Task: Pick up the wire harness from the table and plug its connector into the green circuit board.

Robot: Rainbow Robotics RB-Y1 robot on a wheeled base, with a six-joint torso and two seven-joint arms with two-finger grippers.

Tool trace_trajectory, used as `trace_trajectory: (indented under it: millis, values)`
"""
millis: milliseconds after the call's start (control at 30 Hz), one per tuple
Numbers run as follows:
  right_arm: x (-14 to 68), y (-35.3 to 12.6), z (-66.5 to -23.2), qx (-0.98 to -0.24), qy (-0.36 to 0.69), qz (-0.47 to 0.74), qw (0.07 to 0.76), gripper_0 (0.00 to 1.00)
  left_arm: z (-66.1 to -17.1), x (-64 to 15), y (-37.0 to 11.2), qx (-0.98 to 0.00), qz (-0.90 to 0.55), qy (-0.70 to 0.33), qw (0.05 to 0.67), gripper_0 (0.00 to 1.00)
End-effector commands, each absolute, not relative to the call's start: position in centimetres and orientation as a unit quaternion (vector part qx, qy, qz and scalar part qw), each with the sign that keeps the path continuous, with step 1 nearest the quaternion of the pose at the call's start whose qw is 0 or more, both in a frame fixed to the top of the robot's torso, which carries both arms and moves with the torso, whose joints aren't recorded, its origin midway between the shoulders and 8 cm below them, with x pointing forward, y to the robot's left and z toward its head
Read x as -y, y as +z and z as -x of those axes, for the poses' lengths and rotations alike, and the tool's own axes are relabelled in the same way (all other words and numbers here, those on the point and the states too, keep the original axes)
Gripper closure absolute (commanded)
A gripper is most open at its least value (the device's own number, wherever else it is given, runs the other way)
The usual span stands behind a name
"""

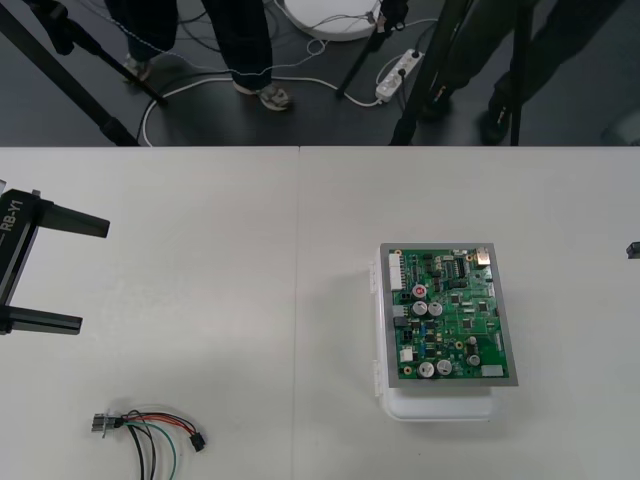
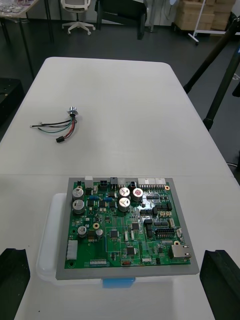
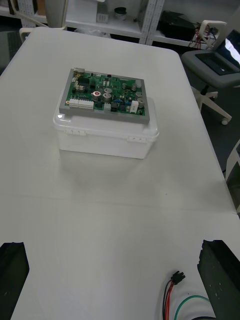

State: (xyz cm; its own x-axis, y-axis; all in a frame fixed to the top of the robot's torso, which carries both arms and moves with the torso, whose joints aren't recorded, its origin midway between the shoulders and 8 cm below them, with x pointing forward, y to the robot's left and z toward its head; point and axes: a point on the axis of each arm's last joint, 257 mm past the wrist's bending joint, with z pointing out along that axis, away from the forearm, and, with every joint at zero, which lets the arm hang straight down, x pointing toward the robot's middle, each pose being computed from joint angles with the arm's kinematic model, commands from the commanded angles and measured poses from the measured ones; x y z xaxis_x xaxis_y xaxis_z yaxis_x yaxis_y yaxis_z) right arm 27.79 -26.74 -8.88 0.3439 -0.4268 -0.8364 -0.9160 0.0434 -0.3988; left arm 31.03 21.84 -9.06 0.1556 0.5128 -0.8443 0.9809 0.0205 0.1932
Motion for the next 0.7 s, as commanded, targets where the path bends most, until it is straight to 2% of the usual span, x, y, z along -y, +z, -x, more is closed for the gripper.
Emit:
trace_trajectory:
  millis: [33,700]
  values:
    - [26.99,-9.13,-27.11,-0.531,0.258,0.645,0.485,0.00,-29.63,-22.85,-9.01,-0.603,-0.641,-0.287,0.379,0.00]
    - [26.99,-9.13,-27.11,-0.531,0.258,0.645,0.485,0.00,-29.63,-22.85,-9.01,-0.603,-0.641,-0.287,0.379,0.00]
